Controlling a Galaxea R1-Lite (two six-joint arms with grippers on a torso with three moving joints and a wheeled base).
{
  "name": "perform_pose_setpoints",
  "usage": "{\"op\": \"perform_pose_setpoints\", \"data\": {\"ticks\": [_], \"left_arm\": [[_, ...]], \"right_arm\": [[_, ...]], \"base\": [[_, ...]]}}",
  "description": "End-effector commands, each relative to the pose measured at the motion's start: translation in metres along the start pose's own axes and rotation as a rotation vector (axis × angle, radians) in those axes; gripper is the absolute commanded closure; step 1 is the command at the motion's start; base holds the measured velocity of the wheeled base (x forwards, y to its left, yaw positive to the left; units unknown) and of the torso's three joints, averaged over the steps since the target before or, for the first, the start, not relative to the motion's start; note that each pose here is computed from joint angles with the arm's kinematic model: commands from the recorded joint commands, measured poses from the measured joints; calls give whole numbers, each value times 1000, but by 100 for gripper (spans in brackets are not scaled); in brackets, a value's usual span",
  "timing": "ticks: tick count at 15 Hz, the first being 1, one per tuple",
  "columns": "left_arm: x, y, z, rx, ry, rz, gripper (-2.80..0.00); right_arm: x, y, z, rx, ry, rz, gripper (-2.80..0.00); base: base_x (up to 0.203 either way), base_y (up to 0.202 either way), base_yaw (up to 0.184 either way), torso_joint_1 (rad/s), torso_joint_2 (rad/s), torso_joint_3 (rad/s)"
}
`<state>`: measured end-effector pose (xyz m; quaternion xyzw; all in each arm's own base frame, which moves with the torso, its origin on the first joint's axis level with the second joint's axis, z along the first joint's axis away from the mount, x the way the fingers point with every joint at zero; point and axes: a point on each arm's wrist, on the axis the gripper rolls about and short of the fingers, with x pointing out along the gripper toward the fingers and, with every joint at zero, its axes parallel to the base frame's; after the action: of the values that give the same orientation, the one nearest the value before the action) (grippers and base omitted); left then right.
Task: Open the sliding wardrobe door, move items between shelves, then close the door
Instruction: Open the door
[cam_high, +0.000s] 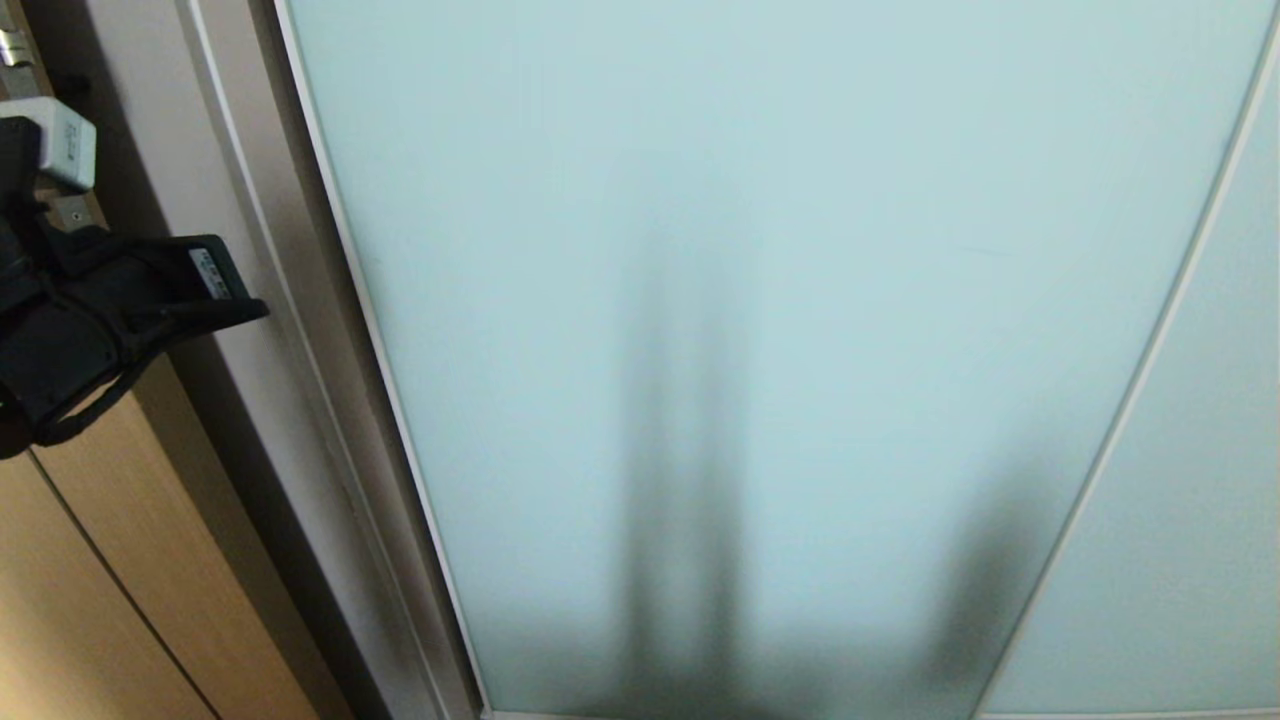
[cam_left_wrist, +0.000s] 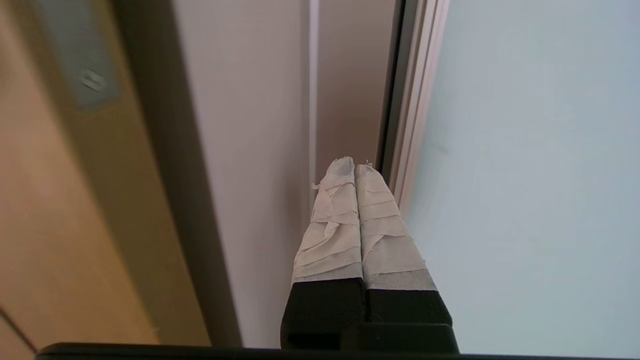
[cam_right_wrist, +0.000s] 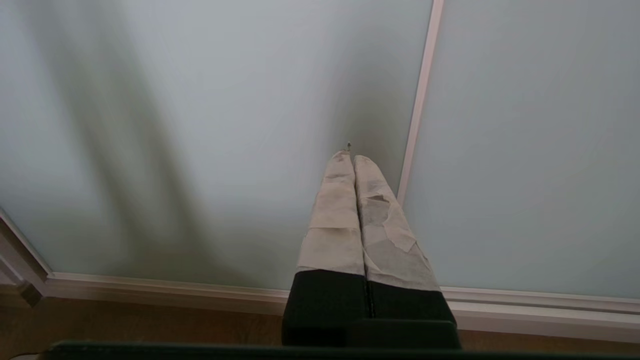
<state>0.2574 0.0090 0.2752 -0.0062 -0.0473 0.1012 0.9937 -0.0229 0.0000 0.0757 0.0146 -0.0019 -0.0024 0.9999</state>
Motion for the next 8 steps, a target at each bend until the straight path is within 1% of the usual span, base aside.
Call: {"op": "perform_pose_setpoints", "data": {"ticks": [1, 3, 5, 8], "left_arm": [[15, -3, -13, 4, 27, 0, 0], [27, -5, -20, 4, 7, 1, 0], [37, -6, -21, 0, -18, 6, 0], [41, -7, -25, 4, -7, 5, 0]], "right_arm": [[0, 0, 0, 0, 2, 0, 0], [0, 0, 0, 0, 4, 0, 0], [0, 0, 0, 0, 2, 0, 0], [0, 0, 0, 0, 2, 0, 0]], "base": [[0, 0, 0, 0, 0, 0], [0, 0, 0, 0, 0, 0], [0, 0, 0, 0, 0, 0], [0, 0, 0, 0, 0, 0]]}}
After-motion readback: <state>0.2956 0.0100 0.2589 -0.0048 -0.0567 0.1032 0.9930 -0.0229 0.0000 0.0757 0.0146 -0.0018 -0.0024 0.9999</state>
